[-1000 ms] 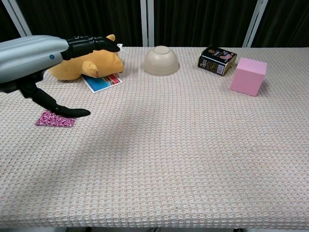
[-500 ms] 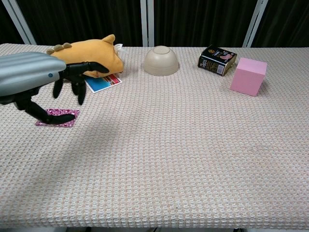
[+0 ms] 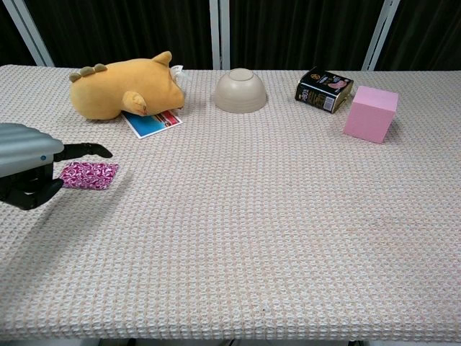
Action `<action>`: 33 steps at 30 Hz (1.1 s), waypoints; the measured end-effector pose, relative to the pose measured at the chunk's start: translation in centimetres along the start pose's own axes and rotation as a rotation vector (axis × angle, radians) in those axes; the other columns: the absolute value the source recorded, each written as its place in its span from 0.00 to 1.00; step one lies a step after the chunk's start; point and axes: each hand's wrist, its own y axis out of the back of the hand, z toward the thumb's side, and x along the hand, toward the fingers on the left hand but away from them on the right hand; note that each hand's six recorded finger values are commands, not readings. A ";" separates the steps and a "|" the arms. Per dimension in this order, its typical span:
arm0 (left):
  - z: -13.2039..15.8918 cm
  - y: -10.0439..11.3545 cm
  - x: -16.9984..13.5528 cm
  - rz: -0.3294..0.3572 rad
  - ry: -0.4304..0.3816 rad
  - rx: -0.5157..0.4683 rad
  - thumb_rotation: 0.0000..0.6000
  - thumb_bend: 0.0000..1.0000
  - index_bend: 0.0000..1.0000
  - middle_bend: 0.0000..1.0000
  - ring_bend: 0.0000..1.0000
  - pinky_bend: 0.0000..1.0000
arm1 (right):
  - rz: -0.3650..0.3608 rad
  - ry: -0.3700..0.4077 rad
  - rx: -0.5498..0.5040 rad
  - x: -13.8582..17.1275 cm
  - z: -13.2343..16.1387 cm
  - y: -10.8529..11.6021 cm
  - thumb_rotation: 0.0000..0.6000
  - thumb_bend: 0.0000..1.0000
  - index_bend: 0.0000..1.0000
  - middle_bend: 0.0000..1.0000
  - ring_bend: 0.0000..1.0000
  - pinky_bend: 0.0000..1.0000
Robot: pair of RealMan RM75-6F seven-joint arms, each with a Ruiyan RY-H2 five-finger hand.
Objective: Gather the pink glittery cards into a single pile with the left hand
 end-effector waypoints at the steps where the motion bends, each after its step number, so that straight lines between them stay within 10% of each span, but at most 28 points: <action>1: -0.2 -0.3 0.1 -0.017 0.013 -0.001 1.00 0.66 0.06 1.00 0.90 0.94 | 0.000 0.001 0.000 0.0 0.0 0.0 1.00 0.43 0.00 0.00 0.00 0.00; 33: -1.8 -2.8 -1.0 -0.176 0.101 0.013 1.00 0.66 0.07 1.00 0.90 0.94 | 0.015 -0.008 0.011 -0.3 0.1 -0.7 1.00 0.43 0.00 0.00 0.00 0.00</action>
